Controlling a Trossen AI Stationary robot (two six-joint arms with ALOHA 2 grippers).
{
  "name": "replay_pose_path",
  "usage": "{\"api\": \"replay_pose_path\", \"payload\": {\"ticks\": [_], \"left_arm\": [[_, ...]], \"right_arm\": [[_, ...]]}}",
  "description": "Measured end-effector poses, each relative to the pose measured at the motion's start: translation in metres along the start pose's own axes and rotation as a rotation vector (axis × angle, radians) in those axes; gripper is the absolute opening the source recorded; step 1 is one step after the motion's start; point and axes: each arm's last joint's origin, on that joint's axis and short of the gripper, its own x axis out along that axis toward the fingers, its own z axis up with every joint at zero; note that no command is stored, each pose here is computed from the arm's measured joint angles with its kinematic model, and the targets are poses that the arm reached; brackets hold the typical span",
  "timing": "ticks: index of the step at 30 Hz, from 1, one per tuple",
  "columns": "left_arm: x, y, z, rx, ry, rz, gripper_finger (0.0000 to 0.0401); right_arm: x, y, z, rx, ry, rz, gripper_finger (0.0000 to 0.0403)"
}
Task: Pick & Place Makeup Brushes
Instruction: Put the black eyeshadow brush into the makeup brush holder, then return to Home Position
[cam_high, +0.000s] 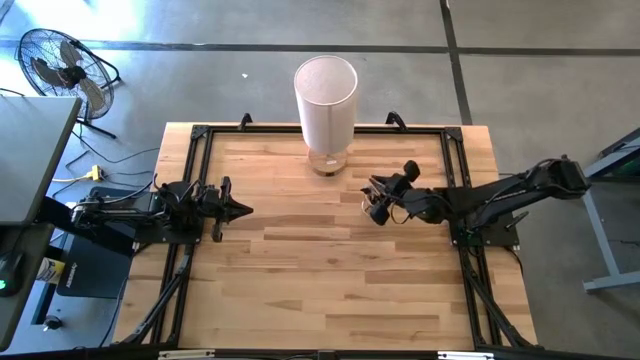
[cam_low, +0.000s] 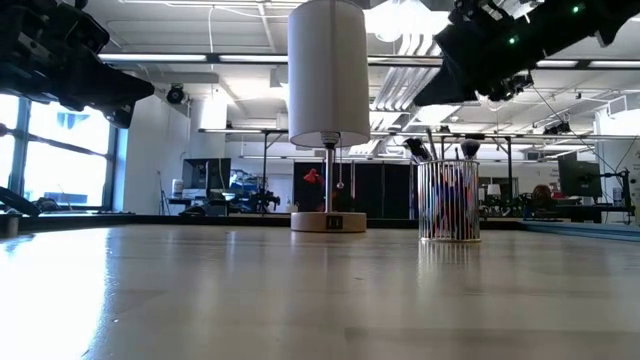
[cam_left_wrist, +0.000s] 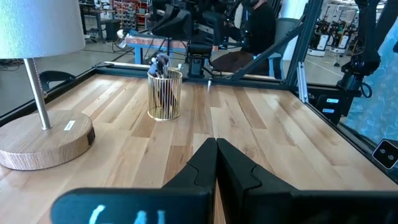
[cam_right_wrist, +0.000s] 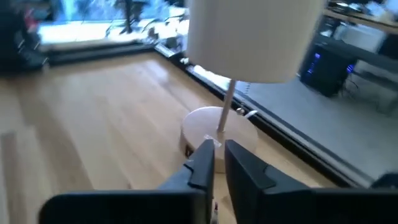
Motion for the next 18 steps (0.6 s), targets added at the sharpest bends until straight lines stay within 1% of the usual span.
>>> {"api": "replay_pose_path", "payload": {"ticks": [2,7,9,10,12,14,16,18], "left_arm": [[0.000,0.000,0.000,0.000,0.000,0.000,0.0001],[0.000,0.000,0.000,0.000,0.000,0.000,0.0001],[0.000,0.000,0.000,0.000,0.000,0.000,0.0001],[0.000,0.000,0.000,0.000,0.000,0.000,0.0001],[0.000,0.000,0.000,0.000,0.000,0.000,0.0001],[0.000,0.000,0.000,0.000,0.000,0.000,0.0001],[0.000,0.000,0.000,0.000,0.000,0.000,0.0001],[0.000,0.000,0.000,0.000,0.000,0.000,0.0001]], "right_arm": [[-0.002,-0.001,0.005,-0.053,0.019,0.024,0.0046],[-0.011,-0.009,0.031,-0.062,0.027,0.032,0.0087],[-0.016,-0.013,0.043,-0.046,0.024,0.080,0.0096],[-0.019,-0.016,0.050,-0.036,0.021,0.126,0.0096],[-0.024,-0.020,0.061,-0.043,0.002,0.250,0.0088],[-0.030,-0.024,0.066,-0.056,-0.014,0.355,0.0064],[-0.036,-0.028,0.067,-0.037,-0.014,0.407,0.0025],[-0.041,-0.032,0.060,-0.043,-0.007,0.442,0.0008]]}}
